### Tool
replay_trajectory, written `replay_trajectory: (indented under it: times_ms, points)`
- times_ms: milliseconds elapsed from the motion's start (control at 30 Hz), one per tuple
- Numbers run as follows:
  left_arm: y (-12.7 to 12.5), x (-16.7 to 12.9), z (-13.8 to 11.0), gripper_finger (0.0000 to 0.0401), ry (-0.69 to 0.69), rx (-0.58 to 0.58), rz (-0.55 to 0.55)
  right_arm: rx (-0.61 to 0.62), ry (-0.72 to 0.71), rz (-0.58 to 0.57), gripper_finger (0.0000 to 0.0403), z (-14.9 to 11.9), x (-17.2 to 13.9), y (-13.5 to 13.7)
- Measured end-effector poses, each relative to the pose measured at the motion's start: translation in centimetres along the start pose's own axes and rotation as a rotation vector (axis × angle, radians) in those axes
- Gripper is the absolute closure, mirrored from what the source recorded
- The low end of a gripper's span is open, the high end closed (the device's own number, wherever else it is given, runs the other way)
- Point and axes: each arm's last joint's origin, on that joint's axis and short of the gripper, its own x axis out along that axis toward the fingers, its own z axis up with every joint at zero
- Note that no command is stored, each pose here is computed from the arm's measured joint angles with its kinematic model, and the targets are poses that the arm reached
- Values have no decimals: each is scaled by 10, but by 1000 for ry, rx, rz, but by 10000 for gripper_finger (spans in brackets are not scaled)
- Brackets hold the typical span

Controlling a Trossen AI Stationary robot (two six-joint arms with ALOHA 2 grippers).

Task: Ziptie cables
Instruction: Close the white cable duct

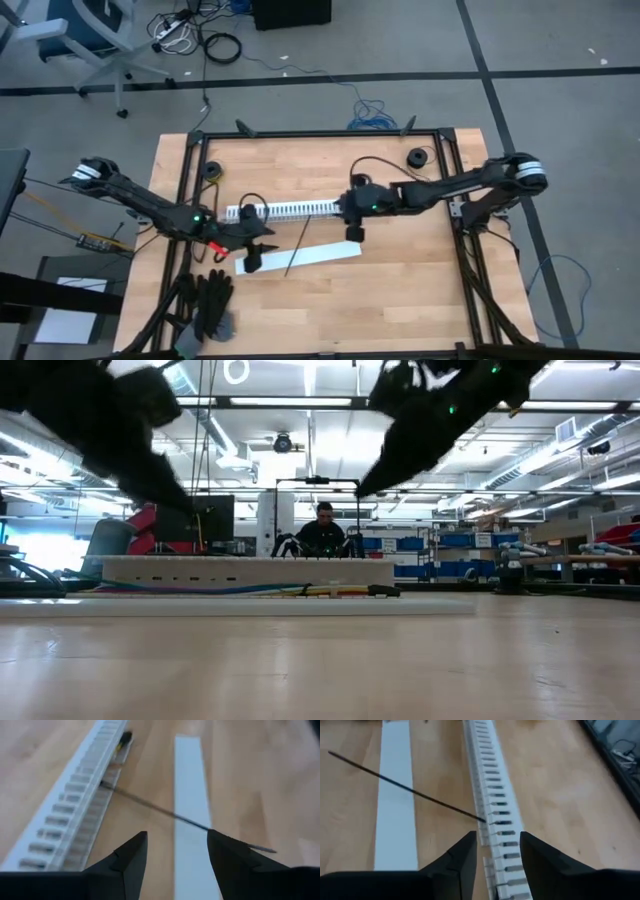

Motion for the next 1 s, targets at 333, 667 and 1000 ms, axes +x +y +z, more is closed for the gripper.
replay_trajectory:
  times_ms: [333,667,1000]
  points:
    - [-4,5,-15,220,-30,-92,-35,-286,266,-95,280,-6,54,16]
    - [-22,-6,-10,220,-151,-53,-95,-407,351,-123,290,-12,74,19]
    - [-24,-9,-11,220,-170,-43,-72,-452,405,-257,302,-21,85,16]
